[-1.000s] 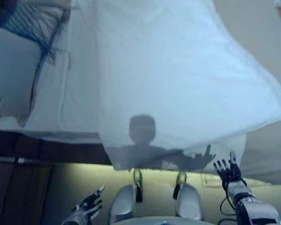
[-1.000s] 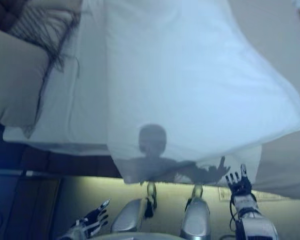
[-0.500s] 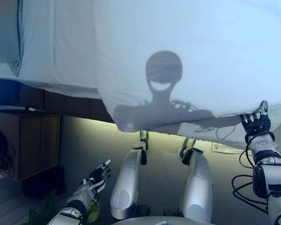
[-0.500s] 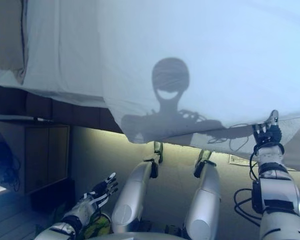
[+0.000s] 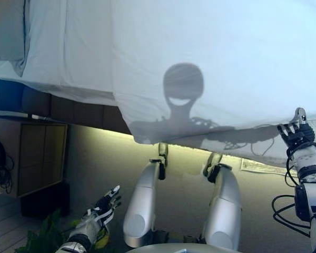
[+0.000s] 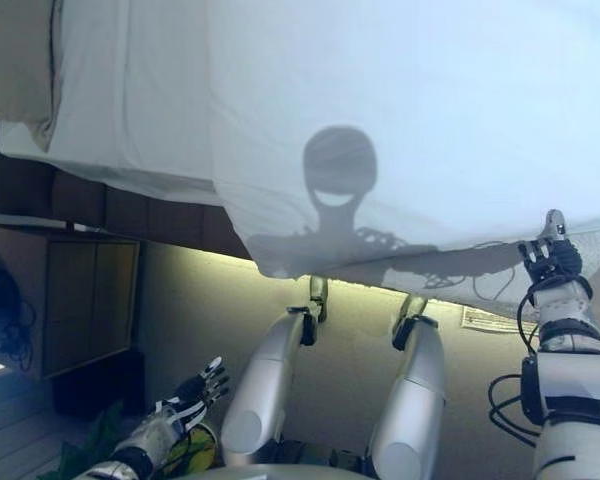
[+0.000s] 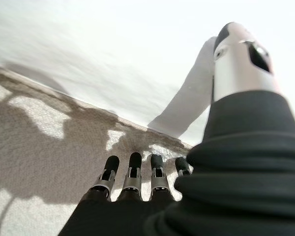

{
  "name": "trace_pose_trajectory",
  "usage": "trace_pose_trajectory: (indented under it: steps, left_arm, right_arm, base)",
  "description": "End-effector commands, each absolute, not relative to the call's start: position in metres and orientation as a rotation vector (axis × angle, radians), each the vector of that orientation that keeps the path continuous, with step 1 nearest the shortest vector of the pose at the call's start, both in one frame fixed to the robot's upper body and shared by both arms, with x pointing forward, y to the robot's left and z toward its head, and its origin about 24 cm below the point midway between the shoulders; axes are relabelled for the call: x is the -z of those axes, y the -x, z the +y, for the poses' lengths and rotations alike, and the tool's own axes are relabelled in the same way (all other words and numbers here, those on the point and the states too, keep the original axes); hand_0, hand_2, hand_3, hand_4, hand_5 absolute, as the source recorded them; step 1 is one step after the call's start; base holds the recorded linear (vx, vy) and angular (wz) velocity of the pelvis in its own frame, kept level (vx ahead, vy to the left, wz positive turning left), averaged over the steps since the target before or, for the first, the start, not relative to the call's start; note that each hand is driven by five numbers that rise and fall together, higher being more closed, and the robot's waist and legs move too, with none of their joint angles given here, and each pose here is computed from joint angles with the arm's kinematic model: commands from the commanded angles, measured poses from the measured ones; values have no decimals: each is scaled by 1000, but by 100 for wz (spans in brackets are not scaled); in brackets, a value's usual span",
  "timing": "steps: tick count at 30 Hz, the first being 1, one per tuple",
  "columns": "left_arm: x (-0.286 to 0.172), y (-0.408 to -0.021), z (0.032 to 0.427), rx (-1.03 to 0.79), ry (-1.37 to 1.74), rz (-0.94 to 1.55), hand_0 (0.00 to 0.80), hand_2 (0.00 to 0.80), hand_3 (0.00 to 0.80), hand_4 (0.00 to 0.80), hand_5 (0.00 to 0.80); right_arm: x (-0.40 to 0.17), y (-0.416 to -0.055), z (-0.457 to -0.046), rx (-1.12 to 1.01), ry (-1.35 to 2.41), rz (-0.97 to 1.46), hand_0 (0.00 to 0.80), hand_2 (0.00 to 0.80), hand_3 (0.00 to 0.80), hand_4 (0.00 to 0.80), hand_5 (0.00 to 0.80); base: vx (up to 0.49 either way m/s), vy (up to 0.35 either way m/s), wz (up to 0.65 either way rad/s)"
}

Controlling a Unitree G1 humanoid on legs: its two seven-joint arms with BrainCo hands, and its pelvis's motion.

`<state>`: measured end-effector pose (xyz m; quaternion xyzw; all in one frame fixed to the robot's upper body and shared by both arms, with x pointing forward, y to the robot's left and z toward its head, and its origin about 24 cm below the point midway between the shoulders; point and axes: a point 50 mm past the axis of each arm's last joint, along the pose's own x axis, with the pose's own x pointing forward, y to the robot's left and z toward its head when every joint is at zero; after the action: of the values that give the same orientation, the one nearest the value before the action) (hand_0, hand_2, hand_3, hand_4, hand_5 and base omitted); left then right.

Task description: Make the bed neatly

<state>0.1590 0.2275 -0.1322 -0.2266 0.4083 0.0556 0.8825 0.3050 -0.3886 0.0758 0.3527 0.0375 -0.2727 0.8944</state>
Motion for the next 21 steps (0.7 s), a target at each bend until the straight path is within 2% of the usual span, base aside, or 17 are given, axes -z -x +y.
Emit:
trace_pose_trajectory:
  steps: [1, 9, 10, 12, 21]
  left_arm:
    - [137, -126, 254, -187, 433, 891, 0, 0, 0, 0, 0]
    - [141, -113, 257, -220, 422, 914, 0, 0, 0, 0, 0]
    - [142, -111, 258, -225, 419, 918, 0, 0, 0, 0, 0]
    - [142, -111, 260, -237, 412, 926, 0, 0, 0, 0, 0]
    - [143, -102, 267, -267, 391, 974, 0, 0, 0, 0, 0]
  right_arm:
    - [-143, -328, -390, 389, -610, -137, 0, 0, 0, 0, 0]
    - [-104, -309, -396, 447, -596, -26, 0, 0, 0, 0, 0]
    - [-105, -307, -398, 448, -589, -29, 229, 229, 229, 229, 229]
    - [-108, -306, -400, 446, -568, -41, 800, 800, 800, 800, 800]
    - [-110, -303, -404, 408, -524, -6, 800, 800, 800, 800, 800]
  base:
    - [-40, 34, -14]
    - [57, 12, -8]
    - [62, -6, -8]
    - [54, -14, -4]
    - [31, -13, 2]
